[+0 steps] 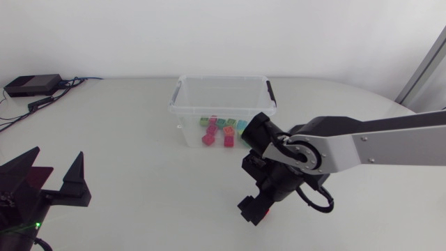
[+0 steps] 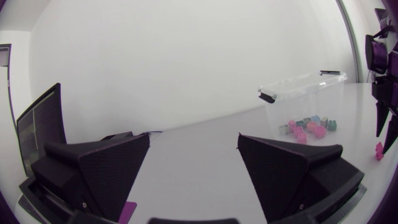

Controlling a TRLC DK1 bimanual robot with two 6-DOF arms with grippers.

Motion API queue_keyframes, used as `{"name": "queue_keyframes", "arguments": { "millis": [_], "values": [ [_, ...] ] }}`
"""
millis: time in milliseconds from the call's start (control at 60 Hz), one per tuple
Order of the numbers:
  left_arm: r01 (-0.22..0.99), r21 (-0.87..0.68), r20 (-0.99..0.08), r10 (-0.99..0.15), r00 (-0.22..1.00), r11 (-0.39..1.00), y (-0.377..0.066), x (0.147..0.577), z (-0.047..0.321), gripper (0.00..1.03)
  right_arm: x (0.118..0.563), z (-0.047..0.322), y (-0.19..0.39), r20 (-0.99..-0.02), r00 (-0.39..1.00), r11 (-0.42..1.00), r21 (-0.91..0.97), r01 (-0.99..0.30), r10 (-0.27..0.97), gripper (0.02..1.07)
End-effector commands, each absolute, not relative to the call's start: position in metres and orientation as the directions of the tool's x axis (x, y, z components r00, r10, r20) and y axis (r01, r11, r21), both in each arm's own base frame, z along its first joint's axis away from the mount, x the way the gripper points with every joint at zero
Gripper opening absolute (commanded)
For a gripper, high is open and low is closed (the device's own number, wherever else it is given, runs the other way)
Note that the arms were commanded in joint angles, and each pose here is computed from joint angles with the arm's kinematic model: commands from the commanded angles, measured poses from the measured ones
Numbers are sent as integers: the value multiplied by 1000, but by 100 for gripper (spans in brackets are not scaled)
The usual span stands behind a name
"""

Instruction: Pick up the duplo bricks and place them in the container

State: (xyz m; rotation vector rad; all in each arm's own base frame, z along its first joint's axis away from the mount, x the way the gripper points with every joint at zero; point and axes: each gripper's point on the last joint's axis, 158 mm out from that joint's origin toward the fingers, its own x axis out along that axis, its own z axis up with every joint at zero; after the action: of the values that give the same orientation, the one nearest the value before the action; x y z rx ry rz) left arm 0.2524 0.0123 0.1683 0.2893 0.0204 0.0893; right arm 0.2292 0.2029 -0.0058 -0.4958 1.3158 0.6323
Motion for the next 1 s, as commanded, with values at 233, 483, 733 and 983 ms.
{"name": "queue_keyframes", "arguments": {
  "millis": [233, 483, 733, 983],
  "values": [
    [-79, 288, -15, 87, 996, 954, 12, 253, 161, 99, 212, -26, 195, -984, 97, 705, 37, -709, 149, 96],
    [-79, 288, -15, 87, 996, 954, 12, 253, 161, 99, 214, -28, 197, -979, 110, 639, 26, -769, 173, 67],
    [-79, 288, -15, 87, 996, 954, 12, 253, 161, 99, 221, -28, 194, -976, 124, 620, 13, -784, 177, 54],
    [-81, 288, -15, 89, 996, 954, 12, 253, 161, 99, 219, -23, 190, -977, 122, 611, 10, -792, 173, 42]
  ]
}}
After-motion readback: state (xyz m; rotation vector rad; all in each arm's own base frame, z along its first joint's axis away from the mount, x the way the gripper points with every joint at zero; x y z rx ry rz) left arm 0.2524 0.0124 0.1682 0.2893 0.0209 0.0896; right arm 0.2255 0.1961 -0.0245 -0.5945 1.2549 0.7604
